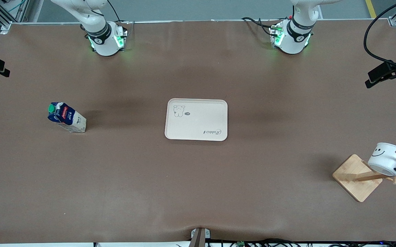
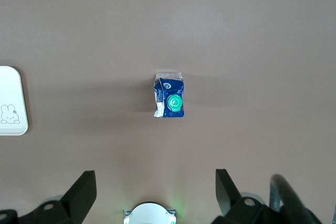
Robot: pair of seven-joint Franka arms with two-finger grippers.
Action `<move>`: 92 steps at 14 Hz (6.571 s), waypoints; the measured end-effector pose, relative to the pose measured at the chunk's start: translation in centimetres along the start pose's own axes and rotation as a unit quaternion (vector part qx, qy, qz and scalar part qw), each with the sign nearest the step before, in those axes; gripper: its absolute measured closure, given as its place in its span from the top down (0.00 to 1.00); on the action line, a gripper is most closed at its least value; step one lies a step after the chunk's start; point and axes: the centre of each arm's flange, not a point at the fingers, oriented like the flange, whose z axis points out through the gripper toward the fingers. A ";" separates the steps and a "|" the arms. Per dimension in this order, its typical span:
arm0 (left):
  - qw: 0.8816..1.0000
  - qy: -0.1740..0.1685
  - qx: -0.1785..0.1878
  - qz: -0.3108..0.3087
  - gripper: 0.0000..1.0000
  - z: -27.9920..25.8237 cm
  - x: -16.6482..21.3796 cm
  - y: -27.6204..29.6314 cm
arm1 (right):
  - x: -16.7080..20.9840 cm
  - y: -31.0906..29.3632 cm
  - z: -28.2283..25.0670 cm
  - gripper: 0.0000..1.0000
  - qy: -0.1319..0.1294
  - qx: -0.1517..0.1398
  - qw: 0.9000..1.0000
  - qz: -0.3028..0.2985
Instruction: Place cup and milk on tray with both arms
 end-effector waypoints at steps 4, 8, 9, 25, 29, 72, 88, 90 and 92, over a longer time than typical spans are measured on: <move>1.000 0.000 0.000 -0.001 1.00 0.0 0.0 -0.1 | 0.0 0.0 0.0 1.00 0.000 0.000 1.000 0.000; 1.000 0.002 0.000 -0.026 1.00 0.0 0.3 -2.9 | 0.0 0.0 0.0 1.00 0.000 0.000 1.000 0.000; 0.999 0.006 -0.001 -0.040 1.00 -0.1 0.5 -4.4 | 0.0 0.0 0.0 1.00 0.000 0.000 1.000 0.000; 0.961 0.178 -0.084 -0.195 1.00 15.5 4.4 -15.8 | 0.0 0.0 0.0 1.00 -0.001 0.000 1.000 0.000; 0.956 0.209 -0.082 -0.189 0.89 18.0 5.4 -14.5 | 0.0 0.0 0.1 1.00 -0.002 0.000 1.000 0.000; 0.975 0.142 -0.104 -0.138 0.07 15.8 3.1 -1.8 | 0.0 -3.7 -0.7 1.00 -0.003 0.006 0.999 -0.036; 0.953 -0.019 -0.148 -0.263 0.07 21.5 -2.8 23.3 | 2.3 -3.5 1.8 1.00 -0.019 0.024 0.999 -0.035; 0.948 -0.045 -0.146 -0.278 0.07 23.0 -3.9 25.8 | 3.1 -3.2 2.9 1.00 -0.028 0.033 0.999 -0.032; 0.941 -0.073 -0.145 -0.297 0.07 24.3 -4.6 28.1 | 3.8 -3.1 3.9 1.00 -0.036 0.038 0.998 -0.032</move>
